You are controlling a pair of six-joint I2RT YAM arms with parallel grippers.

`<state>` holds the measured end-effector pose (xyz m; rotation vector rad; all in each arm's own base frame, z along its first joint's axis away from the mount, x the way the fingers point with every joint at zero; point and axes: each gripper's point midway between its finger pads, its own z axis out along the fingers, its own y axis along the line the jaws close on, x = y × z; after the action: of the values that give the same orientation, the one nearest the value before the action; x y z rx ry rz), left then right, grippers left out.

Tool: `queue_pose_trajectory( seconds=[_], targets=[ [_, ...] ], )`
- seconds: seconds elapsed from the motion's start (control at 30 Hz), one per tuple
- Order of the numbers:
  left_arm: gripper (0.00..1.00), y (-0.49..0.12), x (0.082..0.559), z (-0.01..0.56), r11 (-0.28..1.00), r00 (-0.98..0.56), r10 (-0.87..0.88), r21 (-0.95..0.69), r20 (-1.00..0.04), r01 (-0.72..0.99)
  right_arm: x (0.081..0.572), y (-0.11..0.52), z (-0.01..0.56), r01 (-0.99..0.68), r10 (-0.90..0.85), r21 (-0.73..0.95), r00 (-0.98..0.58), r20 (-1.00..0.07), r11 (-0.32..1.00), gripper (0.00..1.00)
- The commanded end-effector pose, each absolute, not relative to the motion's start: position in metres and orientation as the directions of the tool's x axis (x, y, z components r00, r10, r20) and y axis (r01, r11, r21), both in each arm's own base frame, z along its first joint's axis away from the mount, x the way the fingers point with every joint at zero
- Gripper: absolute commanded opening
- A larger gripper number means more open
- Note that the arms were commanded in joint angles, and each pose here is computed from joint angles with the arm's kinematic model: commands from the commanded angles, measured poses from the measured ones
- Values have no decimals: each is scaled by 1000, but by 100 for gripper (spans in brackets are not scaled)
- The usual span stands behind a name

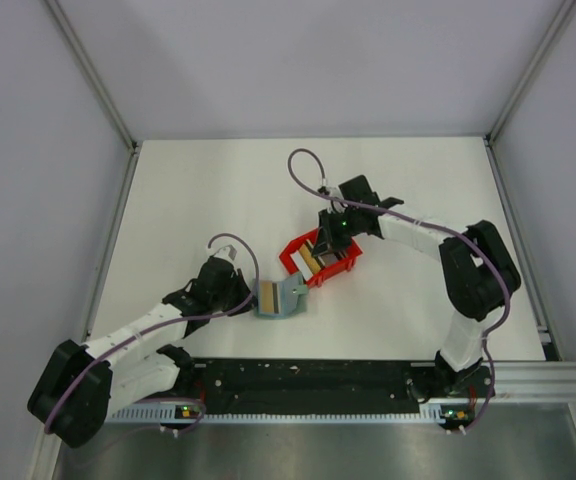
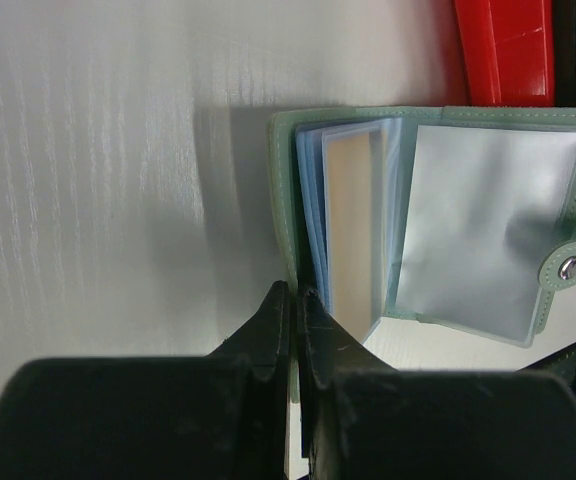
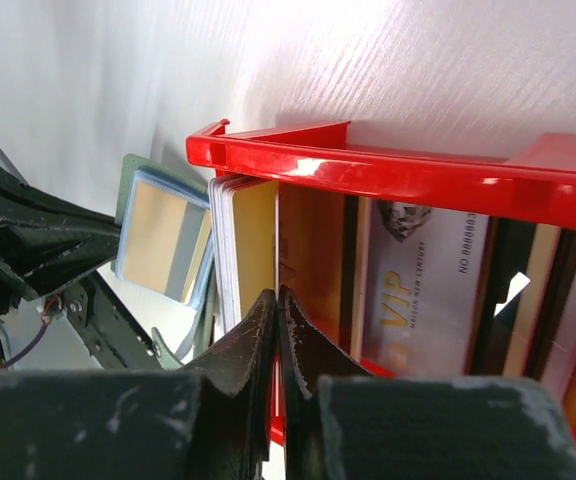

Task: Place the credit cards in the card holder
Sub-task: Pick up the credit card from the storage box, then move the storage box to the center of the board.

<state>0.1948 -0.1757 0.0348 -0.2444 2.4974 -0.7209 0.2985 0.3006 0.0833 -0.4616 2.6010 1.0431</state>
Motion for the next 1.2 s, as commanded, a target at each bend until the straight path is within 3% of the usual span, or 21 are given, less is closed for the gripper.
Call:
queue_pose_trajectory(
  seconds=[0.0, 0.33, 0.57, 0.83, 1.17],
  targets=[
    [0, -185, 204, 49, 822, -829, -311, -570, -465, 11, 319, 296, 118, -441, -135, 564, -855, -501, 698, 0],
    [0, -186, 206, 65, 812, -815, -313, -583, -487, 37, 332, 270, 155, -410, -40, 440, -766, -641, 799, 0],
    [0, -182, 202, 78, 815, -813, -319, -579, -488, 28, 283, 318, 166, -428, 27, 519, -752, -659, 740, 0],
    [0, -164, 187, 75, 851, -823, -304, -526, -480, -8, 262, 363, 139, -432, -4, 511, -767, -642, 743, 0],
    [0, -150, 183, 73, 873, -806, -305, -486, -507, -25, 298, 320, 95, -352, -43, 341, -748, -663, 872, 0]
  ],
)
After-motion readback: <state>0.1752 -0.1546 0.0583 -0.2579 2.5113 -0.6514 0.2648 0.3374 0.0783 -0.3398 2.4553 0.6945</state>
